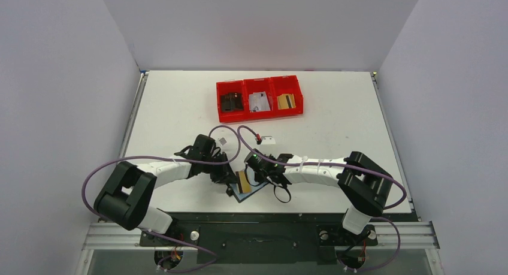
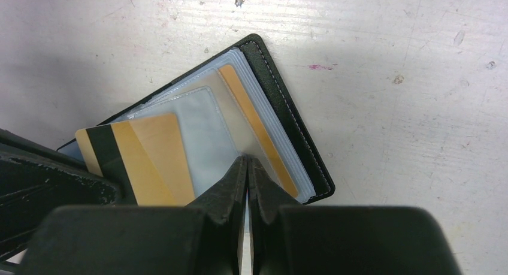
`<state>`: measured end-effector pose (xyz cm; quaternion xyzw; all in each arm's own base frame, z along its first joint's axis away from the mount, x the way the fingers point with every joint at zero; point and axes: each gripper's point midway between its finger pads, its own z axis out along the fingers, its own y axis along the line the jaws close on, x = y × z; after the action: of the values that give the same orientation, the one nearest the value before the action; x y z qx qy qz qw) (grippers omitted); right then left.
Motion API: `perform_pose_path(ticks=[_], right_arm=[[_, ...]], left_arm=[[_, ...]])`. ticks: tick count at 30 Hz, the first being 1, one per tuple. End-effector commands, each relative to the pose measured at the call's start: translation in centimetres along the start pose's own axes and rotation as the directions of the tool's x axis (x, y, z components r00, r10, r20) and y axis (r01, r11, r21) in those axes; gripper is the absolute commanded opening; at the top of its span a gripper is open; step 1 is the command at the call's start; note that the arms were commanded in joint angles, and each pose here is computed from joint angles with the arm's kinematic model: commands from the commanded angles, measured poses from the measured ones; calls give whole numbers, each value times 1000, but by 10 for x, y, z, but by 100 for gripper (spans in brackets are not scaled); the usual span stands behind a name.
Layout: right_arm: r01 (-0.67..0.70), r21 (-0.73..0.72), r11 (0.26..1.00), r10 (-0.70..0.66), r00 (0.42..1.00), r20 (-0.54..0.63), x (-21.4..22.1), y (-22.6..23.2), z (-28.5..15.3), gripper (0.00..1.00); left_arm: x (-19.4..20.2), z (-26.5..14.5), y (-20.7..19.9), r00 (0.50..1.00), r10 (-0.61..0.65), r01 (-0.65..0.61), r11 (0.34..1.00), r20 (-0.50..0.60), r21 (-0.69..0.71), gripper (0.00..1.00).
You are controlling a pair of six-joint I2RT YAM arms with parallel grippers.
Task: Take the credit cards out of the card holder
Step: Remove the credit card from the card holder, then place the credit card in the storage box.
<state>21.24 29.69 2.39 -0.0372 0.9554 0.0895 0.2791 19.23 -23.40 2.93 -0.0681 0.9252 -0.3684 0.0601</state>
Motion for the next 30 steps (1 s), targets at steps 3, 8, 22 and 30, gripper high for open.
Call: perform_pose_path(ticks=[3, 8, 22, 30], right_arm=[[32, 82, 996, -24, 994, -103, 35, -28, 15, 0], [29, 79, 996, -21, 995, -99, 33, -27, 14, 0], [27, 17, 999, -27, 1000, 4, -18, -2, -14, 9], [-70, -145, 987, 92, 985, 147, -88, 11, -71, 54]], left_arm=[[-5, -19, 17, 999, 14, -9, 994, 49, -108, 0], [-12, -34, 13, 996, 37, -25, 990, 87, -137, 0], [-26, -56, -10, 988, 81, -65, 990, 134, -122, 0], [-40, -78, -51, 977, 99, -98, 995, 190, -16, 0]])
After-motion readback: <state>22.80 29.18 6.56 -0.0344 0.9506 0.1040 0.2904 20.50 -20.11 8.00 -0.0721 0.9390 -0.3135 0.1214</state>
